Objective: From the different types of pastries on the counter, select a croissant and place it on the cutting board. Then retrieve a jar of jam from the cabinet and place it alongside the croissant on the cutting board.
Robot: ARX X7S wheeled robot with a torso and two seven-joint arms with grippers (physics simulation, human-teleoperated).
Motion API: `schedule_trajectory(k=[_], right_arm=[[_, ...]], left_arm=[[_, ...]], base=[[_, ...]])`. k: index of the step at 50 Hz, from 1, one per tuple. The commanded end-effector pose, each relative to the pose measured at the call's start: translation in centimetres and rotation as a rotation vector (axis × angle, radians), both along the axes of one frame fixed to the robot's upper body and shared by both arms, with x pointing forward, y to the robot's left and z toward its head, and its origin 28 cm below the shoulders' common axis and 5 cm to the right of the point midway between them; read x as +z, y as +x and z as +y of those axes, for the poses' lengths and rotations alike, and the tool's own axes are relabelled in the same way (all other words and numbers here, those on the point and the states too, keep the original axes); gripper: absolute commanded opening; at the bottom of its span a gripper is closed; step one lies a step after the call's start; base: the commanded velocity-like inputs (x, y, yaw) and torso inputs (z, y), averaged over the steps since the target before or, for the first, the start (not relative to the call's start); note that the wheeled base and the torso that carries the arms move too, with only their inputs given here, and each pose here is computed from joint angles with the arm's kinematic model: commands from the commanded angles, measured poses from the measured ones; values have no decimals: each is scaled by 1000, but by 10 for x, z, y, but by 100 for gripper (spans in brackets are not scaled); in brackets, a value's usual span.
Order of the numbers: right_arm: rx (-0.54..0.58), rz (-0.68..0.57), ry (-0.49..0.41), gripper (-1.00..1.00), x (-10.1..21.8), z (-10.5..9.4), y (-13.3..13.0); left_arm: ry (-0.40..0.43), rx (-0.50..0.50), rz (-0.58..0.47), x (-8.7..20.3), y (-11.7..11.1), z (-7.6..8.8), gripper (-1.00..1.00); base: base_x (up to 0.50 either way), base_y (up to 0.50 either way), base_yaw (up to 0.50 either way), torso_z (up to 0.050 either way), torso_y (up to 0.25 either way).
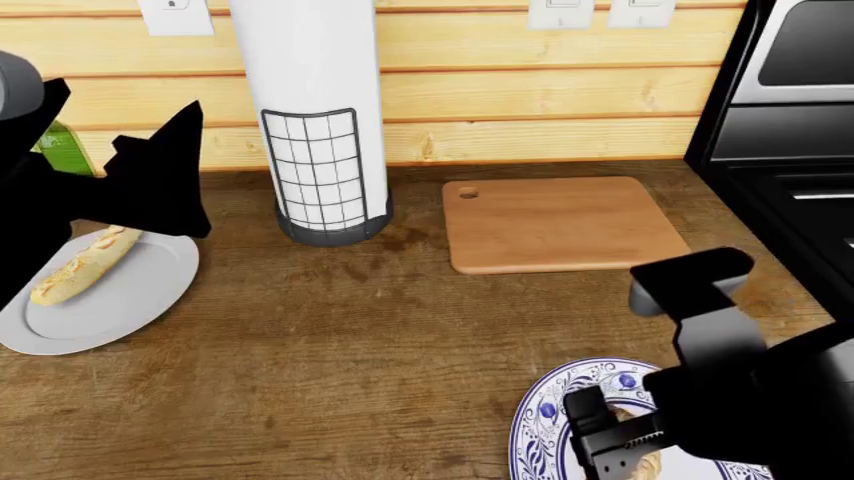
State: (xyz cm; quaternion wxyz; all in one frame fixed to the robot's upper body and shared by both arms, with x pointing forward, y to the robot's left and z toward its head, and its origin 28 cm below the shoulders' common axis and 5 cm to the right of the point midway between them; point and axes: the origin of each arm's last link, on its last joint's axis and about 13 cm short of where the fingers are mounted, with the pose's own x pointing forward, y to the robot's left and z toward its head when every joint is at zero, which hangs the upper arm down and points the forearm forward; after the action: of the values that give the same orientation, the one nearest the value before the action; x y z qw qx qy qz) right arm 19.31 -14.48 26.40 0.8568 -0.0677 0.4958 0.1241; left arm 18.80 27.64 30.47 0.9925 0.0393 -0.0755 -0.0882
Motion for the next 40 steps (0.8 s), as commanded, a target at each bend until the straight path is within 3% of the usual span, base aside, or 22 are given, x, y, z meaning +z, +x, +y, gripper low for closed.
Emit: schedule_trajectory(k=[1,37,38,40], right_arm=[[-7,28,-5,100,-8,-1,3],[-4,72,14,100,-27,-3,4],[-2,71,15,-100,-27,-3,4],[1,66,14,-100,-24,-3,3]], left_arm=[[-2,2,2,-1,0,1,100],[-2,-5,11,-4,1,0,100],[-2,-5,12,-4,1,0,100],[-3,-4,12,-4,1,0,100]], base=[[0,0,0,0,0],[0,0,0,0,0],[0,0,0,0,0],[0,0,0,0,0]])
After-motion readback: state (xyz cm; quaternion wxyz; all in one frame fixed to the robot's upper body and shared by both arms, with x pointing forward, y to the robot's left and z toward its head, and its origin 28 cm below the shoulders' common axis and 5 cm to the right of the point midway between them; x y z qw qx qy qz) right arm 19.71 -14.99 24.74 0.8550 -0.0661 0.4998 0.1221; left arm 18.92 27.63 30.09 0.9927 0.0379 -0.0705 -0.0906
